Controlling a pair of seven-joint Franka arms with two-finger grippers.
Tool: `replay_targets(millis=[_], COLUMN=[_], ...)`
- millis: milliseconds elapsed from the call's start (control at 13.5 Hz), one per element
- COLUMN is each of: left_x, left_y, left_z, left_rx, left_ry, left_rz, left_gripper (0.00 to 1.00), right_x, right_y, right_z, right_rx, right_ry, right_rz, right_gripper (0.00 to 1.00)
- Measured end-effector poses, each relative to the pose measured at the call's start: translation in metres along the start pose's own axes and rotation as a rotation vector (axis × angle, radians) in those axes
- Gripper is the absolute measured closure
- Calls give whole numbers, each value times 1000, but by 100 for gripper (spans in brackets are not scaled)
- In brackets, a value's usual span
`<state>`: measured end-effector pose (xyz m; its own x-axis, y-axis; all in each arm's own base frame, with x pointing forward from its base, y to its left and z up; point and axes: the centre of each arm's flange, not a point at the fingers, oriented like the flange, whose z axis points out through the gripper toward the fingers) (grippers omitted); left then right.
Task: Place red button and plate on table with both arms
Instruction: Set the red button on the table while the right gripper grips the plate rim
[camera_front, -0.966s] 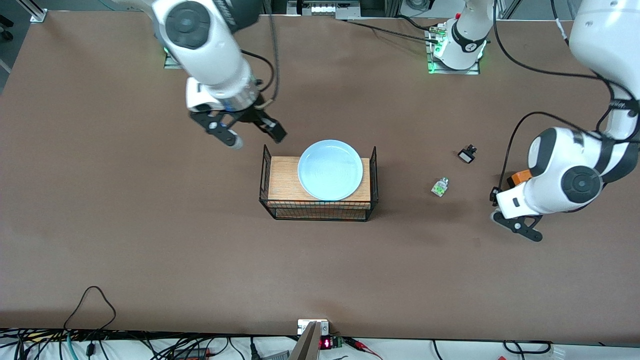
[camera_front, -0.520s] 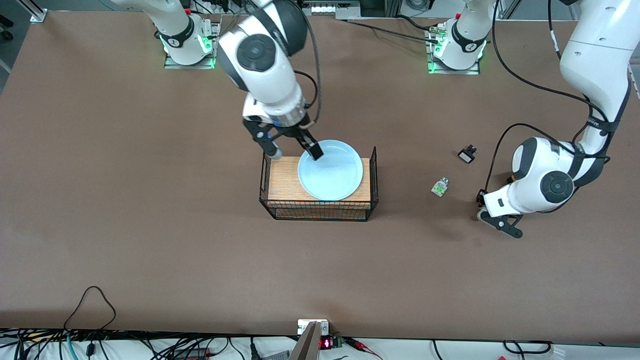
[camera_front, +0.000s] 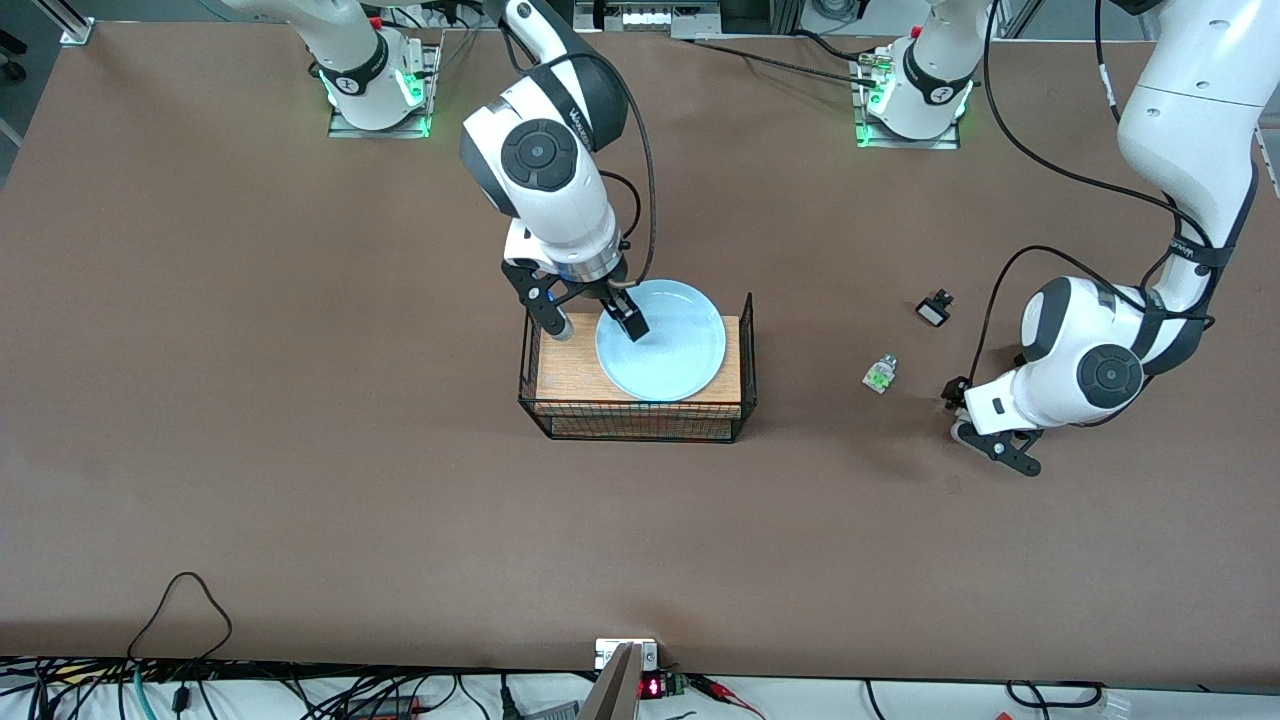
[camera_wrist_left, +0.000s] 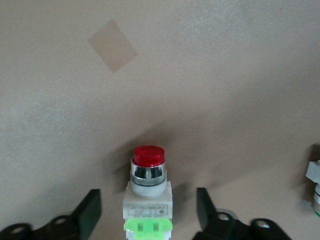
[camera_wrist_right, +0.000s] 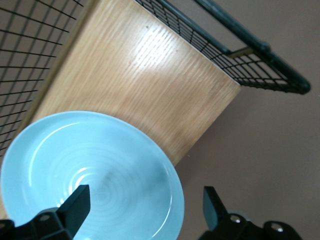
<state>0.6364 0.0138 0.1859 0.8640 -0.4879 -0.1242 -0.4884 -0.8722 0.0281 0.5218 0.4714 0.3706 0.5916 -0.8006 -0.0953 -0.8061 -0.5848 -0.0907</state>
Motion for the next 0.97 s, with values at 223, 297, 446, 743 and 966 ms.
replay_targets(millis=[223, 297, 446, 743, 966], left_x=[9, 11, 13, 5, -1], left_y=[16, 26, 57, 105, 111], left_z=[-43, -67, -124, -245, -317], left_rx=[7, 18, 50, 80, 24], left_ry=[-35, -43, -66, -129, -79], left_rz=[2, -7, -30, -146, -234], left_gripper=[0, 0, 0, 0, 0], right_x=[-5, -6, -6, -6, -6], right_y=[5, 5, 5, 6, 6], right_z=[17, 20, 23, 23, 23], right_rx=[-30, -35, -39, -40, -40], right_ry=[2, 3, 3, 3, 3], right_rz=[-7, -8, -8, -9, -9], right_gripper=[0, 0, 4, 27, 41])
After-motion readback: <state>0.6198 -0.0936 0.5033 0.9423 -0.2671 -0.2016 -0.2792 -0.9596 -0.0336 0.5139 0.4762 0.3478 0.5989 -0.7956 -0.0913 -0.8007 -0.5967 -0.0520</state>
